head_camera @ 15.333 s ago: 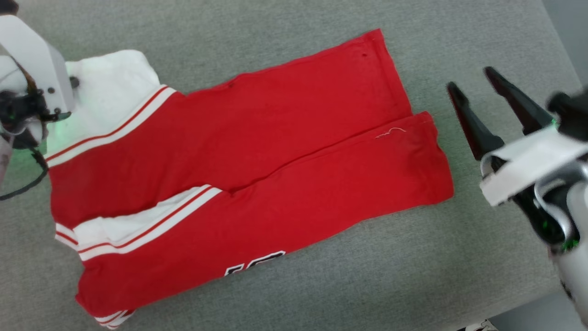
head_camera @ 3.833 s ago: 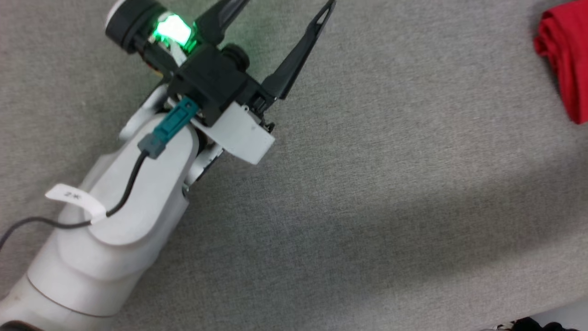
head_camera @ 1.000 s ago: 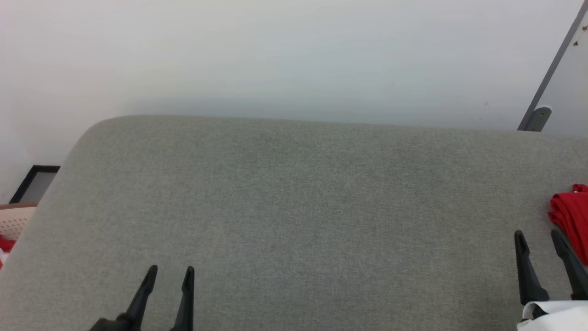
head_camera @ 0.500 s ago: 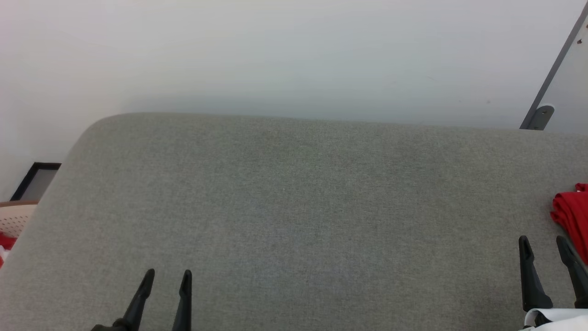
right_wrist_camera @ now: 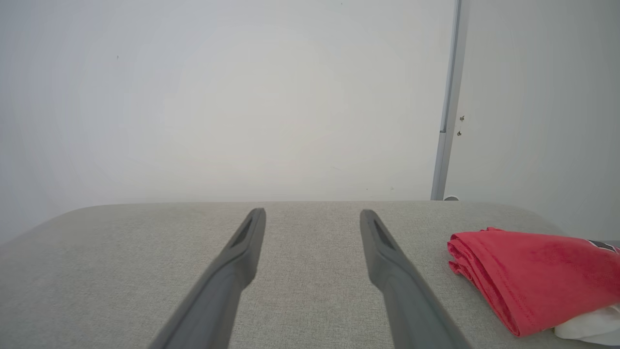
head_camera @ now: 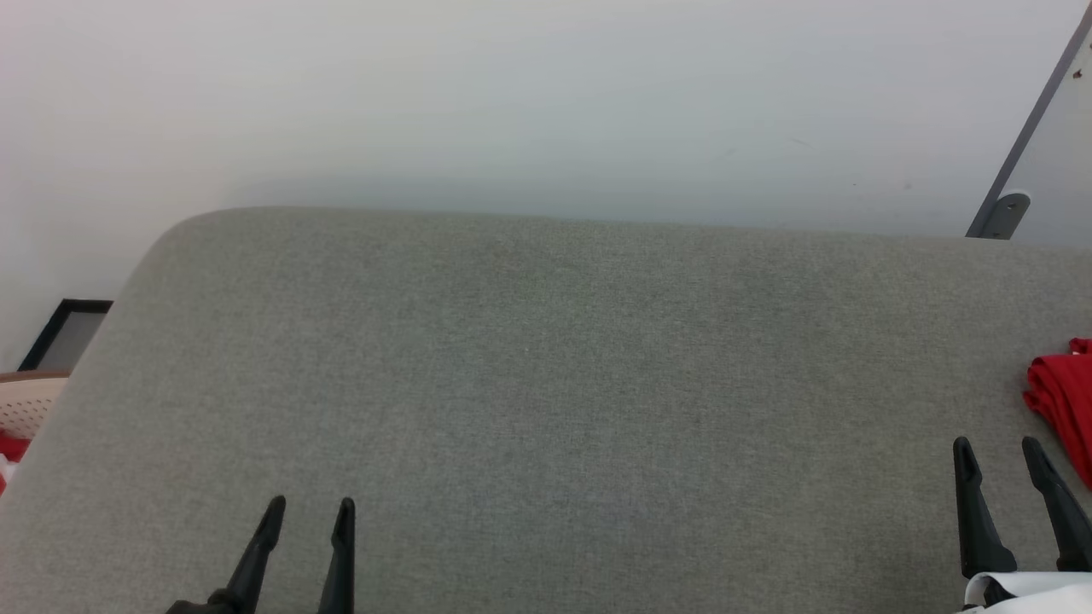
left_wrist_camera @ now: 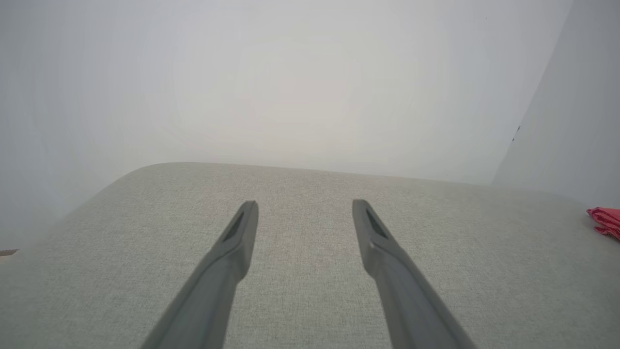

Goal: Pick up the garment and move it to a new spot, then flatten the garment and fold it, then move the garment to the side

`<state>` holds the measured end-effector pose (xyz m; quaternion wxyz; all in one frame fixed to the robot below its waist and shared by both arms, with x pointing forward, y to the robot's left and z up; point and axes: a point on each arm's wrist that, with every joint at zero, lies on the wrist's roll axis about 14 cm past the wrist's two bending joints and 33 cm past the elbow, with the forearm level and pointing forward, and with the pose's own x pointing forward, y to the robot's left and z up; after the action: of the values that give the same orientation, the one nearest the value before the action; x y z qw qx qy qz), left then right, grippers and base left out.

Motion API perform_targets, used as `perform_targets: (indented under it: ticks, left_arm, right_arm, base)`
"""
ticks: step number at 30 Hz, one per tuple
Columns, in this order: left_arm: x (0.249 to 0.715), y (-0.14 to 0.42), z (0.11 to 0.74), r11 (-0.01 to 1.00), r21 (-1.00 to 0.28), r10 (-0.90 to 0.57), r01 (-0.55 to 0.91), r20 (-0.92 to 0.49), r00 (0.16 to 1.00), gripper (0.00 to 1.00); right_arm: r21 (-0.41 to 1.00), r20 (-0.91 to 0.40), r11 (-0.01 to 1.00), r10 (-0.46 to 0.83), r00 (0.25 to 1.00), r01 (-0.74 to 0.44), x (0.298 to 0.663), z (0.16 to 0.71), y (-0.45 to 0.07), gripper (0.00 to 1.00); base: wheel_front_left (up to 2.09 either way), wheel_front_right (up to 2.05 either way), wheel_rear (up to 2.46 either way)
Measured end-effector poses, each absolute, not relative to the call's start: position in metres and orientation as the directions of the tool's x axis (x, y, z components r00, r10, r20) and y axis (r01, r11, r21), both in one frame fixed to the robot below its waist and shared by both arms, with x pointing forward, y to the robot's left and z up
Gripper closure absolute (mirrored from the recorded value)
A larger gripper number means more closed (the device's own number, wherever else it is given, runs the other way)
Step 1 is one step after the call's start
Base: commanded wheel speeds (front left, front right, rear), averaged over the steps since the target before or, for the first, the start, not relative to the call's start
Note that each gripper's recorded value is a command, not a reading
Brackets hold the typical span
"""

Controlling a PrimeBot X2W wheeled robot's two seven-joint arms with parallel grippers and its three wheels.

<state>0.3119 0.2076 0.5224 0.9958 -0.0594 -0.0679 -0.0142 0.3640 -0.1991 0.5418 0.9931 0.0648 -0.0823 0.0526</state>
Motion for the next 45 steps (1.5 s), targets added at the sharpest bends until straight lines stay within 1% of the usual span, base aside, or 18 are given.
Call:
perform_targets:
  ticks: [16, 17, 20, 27, 45]
  left_arm:
    - [0.313, 0.209, 0.526, 0.993, -0.116, -0.009, 0.027, 0.150, 0.989, 0.00]
    - [0.313, 0.209, 0.524, 0.993, -0.119, -0.009, 0.026, 0.143, 0.990, 1.00]
    - [0.310, 0.207, 0.513, 0.991, -0.136, -0.006, 0.021, 0.108, 0.994, 1.00]
    - [0.313, 0.210, 0.506, 0.964, -0.265, 0.022, -0.001, 0.078, 0.997, 1.00]
    - [0.329, 0.216, 0.501, 0.840, -0.541, 0.063, -0.035, 0.033, 0.997, 1.00]
  right_arm:
    - [0.143, 0.163, 0.982, 0.100, 0.982, -0.124, 0.364, 0.538, -0.194, 0.00]
    - [0.146, 0.155, 0.982, 0.098, 0.983, -0.121, 0.363, 0.536, -0.194, 1.00]
    - [0.165, 0.114, 0.980, 0.092, 0.989, -0.110, 0.360, 0.522, -0.193, 1.00]
    - [0.288, 0.072, 0.954, 0.062, 0.996, -0.080, 0.360, 0.512, -0.196, 1.00]
    - [0.556, 0.024, 0.831, 0.011, 1.000, -0.023, 0.366, 0.506, -0.202, 1.00]
  base:
    - [0.00, 0.00, 0.00]
    - [0.00, 0.00, 0.00]
    - [0.00, 0.00, 0.00]
    - [0.00, 0.00, 0.00]
    - [0.00, 0.00, 0.00]
